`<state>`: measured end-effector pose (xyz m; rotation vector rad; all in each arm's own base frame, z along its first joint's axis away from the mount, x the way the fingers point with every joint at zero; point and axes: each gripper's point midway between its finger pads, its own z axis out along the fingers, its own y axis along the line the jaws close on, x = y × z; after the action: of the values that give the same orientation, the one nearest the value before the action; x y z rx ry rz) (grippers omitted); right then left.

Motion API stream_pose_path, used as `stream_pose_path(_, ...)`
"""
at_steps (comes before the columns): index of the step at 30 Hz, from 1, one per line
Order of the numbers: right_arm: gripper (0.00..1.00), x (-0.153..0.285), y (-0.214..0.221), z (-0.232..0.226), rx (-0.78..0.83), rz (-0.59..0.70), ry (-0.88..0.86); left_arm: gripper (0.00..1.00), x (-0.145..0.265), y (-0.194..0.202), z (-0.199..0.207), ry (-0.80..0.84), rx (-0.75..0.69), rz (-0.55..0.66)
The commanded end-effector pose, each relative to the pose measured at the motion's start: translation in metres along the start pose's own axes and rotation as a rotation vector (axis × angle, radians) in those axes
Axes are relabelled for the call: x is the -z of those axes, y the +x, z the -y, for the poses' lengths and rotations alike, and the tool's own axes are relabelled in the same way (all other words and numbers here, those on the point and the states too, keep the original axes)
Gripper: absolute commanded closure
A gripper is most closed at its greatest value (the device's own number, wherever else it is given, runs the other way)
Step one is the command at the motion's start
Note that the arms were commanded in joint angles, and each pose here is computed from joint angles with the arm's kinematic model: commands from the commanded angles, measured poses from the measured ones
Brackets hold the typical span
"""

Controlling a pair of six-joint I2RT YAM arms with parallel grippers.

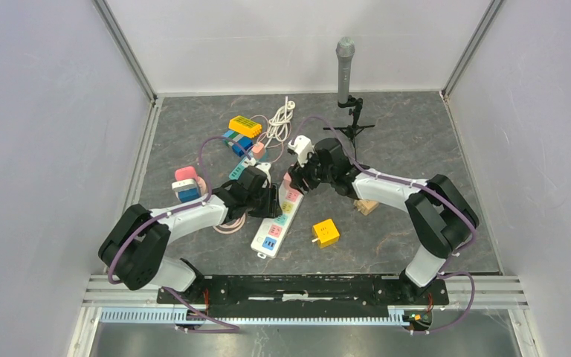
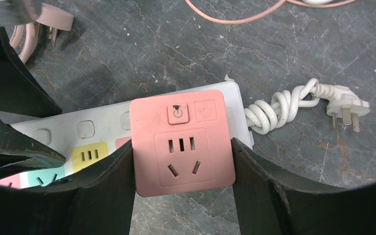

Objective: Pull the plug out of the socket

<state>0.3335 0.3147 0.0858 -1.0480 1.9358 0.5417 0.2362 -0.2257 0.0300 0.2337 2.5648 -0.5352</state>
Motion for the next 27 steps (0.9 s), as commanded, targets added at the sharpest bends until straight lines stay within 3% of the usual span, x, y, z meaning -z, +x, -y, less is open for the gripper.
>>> stream_pose_path(1, 1.00, 0.024, -0.101, -0.017, -0.129, 0.295, -0.142, 0.44, -0.004, 0.068, -0.042, -0.164, 0.000, -0.223)
stream_pose_path(4, 1.00, 0.020, -0.099, -0.027, -0.104, 0.286, -0.154, 0.45, -0.005, 0.068, -0.042, -0.163, -0.002, -0.223)
stream_pose_path(9, 1.00, 0.007, -0.071, -0.031, 0.098, 0.151, -0.032, 0.46, -0.005, 0.069, -0.043, -0.164, -0.009, -0.227)
stream_pose_path(13, 1.00, 0.017, -0.084, -0.027, 0.071, 0.208, -0.044, 0.47, -0.006, 0.070, -0.044, -0.167, -0.008, -0.231)
stream_pose_path(20, 1.00, 0.035, -0.110, -0.030, -0.169, 0.390, -0.222, 0.49, -0.005, 0.071, -0.044, -0.170, -0.008, -0.234)
stream_pose_path(27, 1.00, 0.019, -0.085, -0.030, 0.023, 0.258, -0.096, 0.50, -0.005, 0.071, -0.044, -0.167, -0.008, -0.233)
